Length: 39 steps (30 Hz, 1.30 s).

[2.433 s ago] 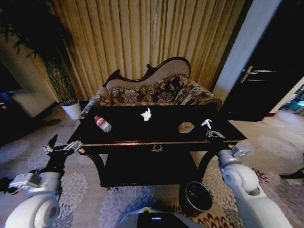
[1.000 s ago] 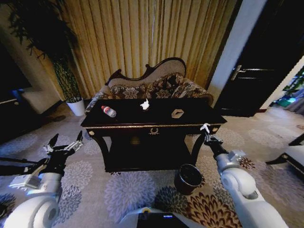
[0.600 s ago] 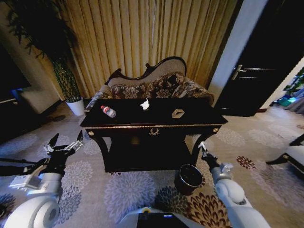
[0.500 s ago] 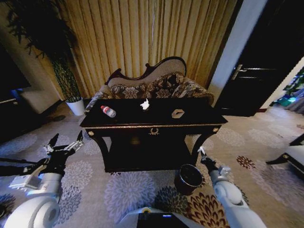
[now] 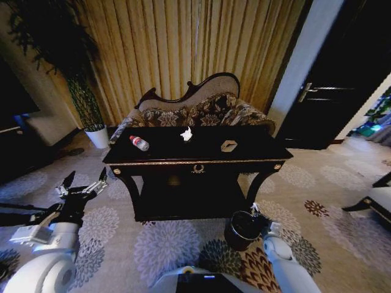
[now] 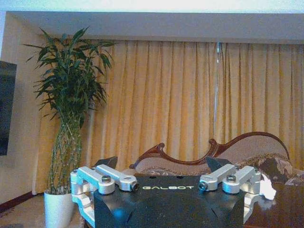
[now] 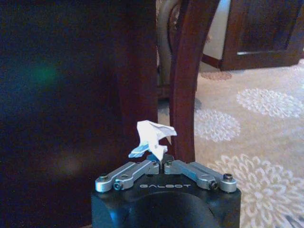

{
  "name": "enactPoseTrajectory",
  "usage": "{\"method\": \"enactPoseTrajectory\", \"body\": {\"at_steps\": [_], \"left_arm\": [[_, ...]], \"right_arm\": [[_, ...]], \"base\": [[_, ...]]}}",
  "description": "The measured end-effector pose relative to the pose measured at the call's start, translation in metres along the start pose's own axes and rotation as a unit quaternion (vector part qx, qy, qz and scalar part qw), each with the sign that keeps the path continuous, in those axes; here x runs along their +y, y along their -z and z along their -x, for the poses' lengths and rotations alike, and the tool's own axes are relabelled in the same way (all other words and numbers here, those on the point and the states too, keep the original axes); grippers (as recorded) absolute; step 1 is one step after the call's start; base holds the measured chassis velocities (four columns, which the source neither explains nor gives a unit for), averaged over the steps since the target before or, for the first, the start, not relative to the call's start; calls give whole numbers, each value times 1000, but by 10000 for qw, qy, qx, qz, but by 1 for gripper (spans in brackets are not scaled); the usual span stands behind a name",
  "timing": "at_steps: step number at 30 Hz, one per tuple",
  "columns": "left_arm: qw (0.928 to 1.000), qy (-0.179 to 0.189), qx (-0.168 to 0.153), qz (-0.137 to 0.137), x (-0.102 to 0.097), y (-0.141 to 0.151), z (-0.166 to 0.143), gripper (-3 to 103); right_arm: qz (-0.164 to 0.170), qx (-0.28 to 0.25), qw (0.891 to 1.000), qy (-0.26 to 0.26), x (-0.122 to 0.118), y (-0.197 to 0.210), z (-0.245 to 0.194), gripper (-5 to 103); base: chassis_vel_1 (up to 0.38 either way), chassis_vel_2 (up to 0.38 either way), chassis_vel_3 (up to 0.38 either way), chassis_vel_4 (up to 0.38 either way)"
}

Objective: Move to the front of the table and place the trash on the table into the trash bin.

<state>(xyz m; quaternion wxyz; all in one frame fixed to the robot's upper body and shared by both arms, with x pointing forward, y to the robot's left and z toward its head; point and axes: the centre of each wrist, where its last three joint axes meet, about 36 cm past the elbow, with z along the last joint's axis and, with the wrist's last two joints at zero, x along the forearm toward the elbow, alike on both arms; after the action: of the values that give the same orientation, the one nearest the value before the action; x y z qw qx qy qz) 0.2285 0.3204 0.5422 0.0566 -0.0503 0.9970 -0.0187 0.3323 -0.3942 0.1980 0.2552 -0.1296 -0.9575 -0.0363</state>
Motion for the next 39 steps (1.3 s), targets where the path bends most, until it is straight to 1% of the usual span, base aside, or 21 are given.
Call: {"method": "enactPoseTrajectory", "body": {"at_steps": [8, 10, 13, 15, 16, 17, 21, 22, 23, 24, 25, 27, 28, 29, 30, 32, 33, 35, 36, 37, 39], "left_arm": [[10000, 19, -40, 42, 1, 3, 0, 100], [10000, 15, -44, 36, 1, 2, 0, 100], [10000, 5, -48, 23, 0, 2, 0, 100], [10000, 4, -48, 25, 0, 2, 0, 100], [10000, 8, -55, 39, 1, 3, 0, 100], [10000, 8, -55, 39, 1, 3, 0, 100], [9999, 27, -91, 61, 2, 3, 0, 100], [9999, 41, -91, 70, 3, 2, 0, 100], [9999, 49, -88, 73, 4, 2, -1, 100], [9999, 49, -88, 73, 4, 2, -1, 100], [9999, 59, -87, 72, 4, 2, -1, 100], [9999, 67, -83, 68, 4, 2, -1, 100], [9999, 74, -80, 68, 4, 2, -2, 100], [9999, 85, -84, 72, 5, 2, -2, 100], [9999, 85, -84, 72, 5, 2, -2, 100], [9999, 103, -104, 60, 7, 4, -3, 100], [9999, 103, -104, 60, 7, 4, -3, 100], [9999, 109, -113, 49, 7, 5, -3, 100], [9999, 109, -113, 49, 7, 5, -3, 100], [9999, 110, -113, 49, 8, 5, -3, 100], [9999, 111, -112, 46, 8, 5, -3, 100]], "right_arm": [[32, 55, 10000, -12, 0, -6, 2, 0], [-4, 58, 10000, -13, 0, -6, 1, -3], [-152, 30, 9999, -6, -3, -4, -2, 12], [-168, 20, 9999, -8, -3, -4, -2, 12], [-194, -7, 9998, -8, -4, -2, -3, 22], [-194, -7, 9998, -8, -4, -2, -3, 22], [-203, -43, 9998, -2, -4, 0, -5, 33], [-204, -61, 9998, 3, -4, 1, -6, 38], [-205, -75, 9998, 8, -4, 2, -6, 49], [-205, -75, 9998, 8, -4, 2, -6, 49], [-214, -86, 9997, 14, -3, 3, -6, 54], [-224, -94, 9997, 19, -2, 3, -7, 54], [-230, -98, 9997, 21, -2, 3, -7, 60], [-238, -103, 9997, 23, -1, 4, -7, 71], [-238, -103, 9997, 23, -1, 4, -7, 71], [-242, -118, 9996, 17, -2, 5, -8, 82], [-242, -118, 9996, 17, -2, 5, -8, 82], [-250, -127, 9996, 6, -3, 6, -8, 92], [-250, -127, 9996, 6, -3, 6, -8, 92], [-253, -133, 9996, 2, -4, 6, -8, 97], [-254, -133, 9996, -1, -4, 6, -8, 97]], "base": [[0, 0, 0, 0], [0, 0, 0, 0], [0, 0, 0, 0], [0, 0, 0, 0], [0, 0, 0, 0], [0, 0, 0, 0], [0, 0, 0, 0], [0, 0, 0, 0], [0, 0, 0, 0], [0, 0, 0, 0], [0, 0, 0, 0], [0, 0, 0, 0], [0, 0, 0, 0], [0, 0, 0, 0], [0, 0, 0, 0], [0, 0, 0, 0], [0, 0, 0, 0], [0, 0, 0, 0], [0, 0, 0, 0], [0, 0, 0, 0], [0, 0, 0, 0]]}}
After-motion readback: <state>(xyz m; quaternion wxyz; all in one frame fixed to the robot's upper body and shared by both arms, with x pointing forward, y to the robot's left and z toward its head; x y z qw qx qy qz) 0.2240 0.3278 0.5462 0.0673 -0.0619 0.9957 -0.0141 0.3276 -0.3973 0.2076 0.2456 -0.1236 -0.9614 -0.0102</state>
